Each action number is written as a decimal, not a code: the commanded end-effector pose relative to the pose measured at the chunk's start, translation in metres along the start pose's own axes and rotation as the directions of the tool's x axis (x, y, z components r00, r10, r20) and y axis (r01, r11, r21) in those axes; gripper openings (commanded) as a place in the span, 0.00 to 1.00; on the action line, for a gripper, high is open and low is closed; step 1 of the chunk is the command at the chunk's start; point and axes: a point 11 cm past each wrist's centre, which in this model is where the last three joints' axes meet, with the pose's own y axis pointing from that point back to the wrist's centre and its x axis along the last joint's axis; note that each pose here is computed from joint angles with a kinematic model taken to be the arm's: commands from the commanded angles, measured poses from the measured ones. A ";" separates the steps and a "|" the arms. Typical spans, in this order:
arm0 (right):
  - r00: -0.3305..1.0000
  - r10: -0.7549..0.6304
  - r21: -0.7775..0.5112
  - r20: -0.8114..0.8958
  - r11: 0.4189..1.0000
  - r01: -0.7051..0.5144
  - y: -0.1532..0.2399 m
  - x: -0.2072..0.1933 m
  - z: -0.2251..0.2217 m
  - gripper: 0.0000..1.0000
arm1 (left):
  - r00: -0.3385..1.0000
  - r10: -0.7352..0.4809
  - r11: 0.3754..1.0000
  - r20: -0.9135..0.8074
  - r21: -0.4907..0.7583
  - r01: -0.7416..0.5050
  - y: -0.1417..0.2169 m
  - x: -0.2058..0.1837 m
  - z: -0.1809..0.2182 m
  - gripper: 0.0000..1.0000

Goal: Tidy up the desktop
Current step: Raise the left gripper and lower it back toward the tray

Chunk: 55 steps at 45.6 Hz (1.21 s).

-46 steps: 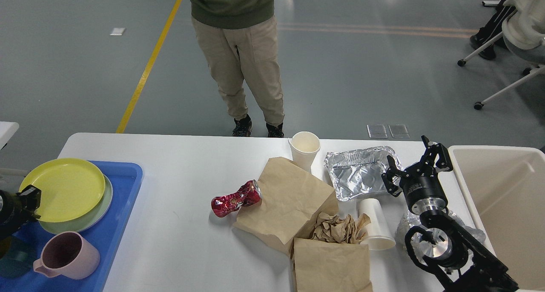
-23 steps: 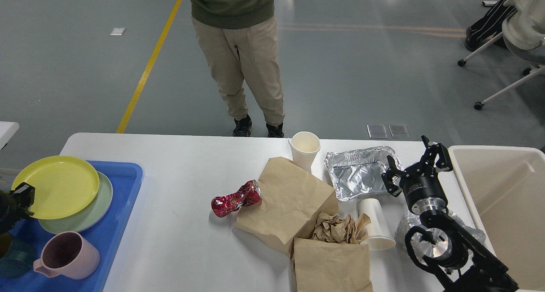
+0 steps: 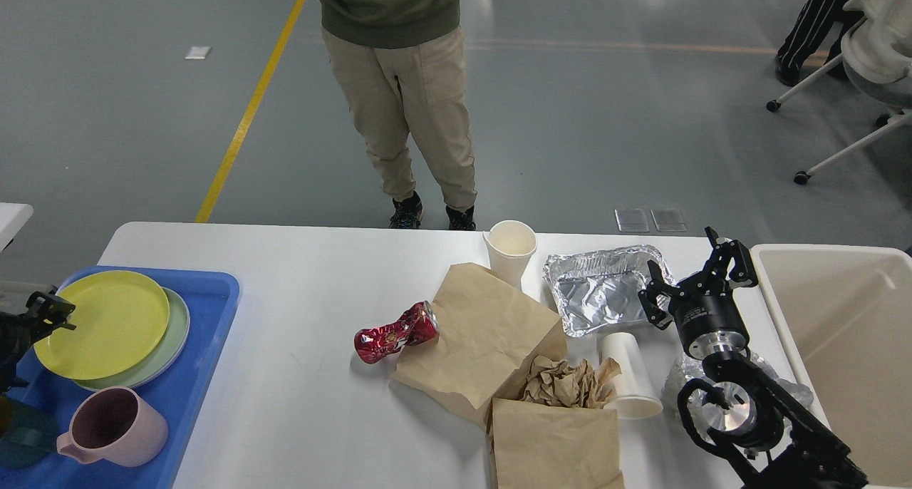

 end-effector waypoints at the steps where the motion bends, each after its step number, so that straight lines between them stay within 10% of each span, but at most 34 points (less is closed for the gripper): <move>1: 1.000 0.000 0.000 0.000 1.000 0.000 0.000 0.000 0.000 1.00 | 1.000 -0.003 0.999 0.001 -0.035 0.003 0.008 0.005 0.016 0.95; 18: 1.000 0.000 0.000 0.000 1.000 0.000 0.000 0.000 0.000 1.00 | 0.982 -0.097 0.950 -0.163 -0.310 0.042 0.032 0.001 0.086 0.96; 36: 1.000 0.000 0.000 0.000 1.000 0.000 0.000 0.000 0.000 1.00 | 0.619 -0.663 0.544 -0.421 -0.839 0.011 0.081 -0.024 0.191 0.96; 55: 1.000 0.000 0.000 0.000 1.000 0.000 0.000 0.000 0.000 1.00 | 0.219 -0.940 0.237 -0.261 -0.963 -0.131 0.084 -0.110 0.146 0.96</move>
